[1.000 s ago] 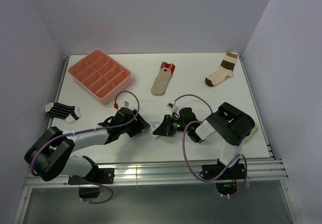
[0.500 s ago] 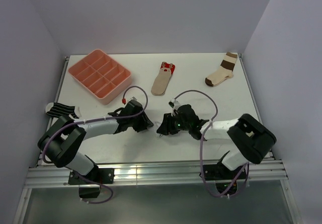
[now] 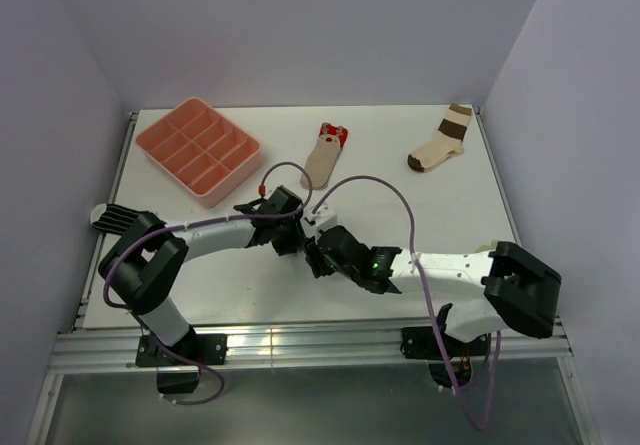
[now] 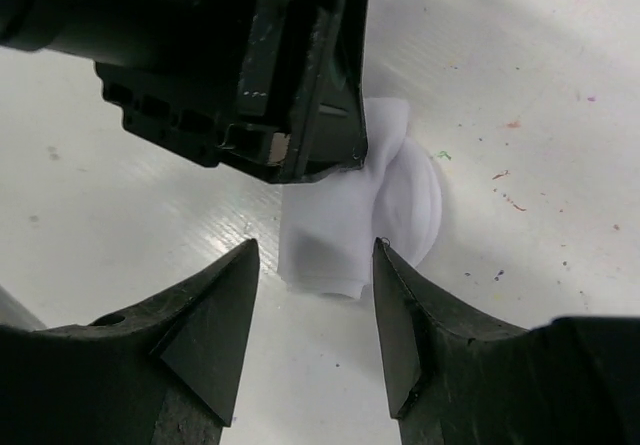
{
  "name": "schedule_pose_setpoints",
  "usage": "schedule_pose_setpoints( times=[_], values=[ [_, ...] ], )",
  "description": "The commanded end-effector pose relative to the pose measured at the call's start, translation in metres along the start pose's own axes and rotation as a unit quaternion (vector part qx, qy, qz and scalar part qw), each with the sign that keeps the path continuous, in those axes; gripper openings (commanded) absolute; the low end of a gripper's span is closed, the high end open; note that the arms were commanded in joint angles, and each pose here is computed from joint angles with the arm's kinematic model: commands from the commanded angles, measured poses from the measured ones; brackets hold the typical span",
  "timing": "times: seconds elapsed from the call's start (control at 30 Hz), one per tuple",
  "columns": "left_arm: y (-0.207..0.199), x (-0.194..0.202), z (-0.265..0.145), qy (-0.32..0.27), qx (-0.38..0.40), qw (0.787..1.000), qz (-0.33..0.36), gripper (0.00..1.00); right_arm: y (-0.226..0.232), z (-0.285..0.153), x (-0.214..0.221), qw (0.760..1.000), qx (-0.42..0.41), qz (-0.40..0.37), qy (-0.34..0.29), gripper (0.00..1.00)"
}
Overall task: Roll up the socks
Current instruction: Roll the sock at the center of the board.
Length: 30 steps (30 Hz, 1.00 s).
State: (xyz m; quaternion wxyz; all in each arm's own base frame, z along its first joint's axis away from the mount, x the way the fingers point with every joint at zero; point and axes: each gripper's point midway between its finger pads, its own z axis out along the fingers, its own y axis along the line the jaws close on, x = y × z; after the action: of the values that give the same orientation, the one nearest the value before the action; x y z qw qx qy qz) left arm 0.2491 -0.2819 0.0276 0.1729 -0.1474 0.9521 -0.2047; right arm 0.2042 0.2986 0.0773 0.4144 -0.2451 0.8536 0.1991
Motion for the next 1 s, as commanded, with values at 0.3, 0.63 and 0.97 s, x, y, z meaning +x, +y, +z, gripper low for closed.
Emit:
schedule_pose_setpoints(
  times=[0.3,0.63,0.97],
  values=[
    [0.047,0.029,0.01,0.056,-0.106,0.992,0.045,0.42,0.009,0.024,0.016,0.982,0.114,-0.148,0.005,0.56],
    [0.036,0.028,0.002,0.049,-0.076,0.995,0.041,0.55,-0.006,0.035,0.055,0.975,0.152,-0.16,0.039,0.06],
    [0.02,-0.008,-0.036,-0.033,0.004,0.999,-0.014,0.78,0.011,0.021,0.072,0.997,-0.035,0.006,0.071,0.0]
  ],
)
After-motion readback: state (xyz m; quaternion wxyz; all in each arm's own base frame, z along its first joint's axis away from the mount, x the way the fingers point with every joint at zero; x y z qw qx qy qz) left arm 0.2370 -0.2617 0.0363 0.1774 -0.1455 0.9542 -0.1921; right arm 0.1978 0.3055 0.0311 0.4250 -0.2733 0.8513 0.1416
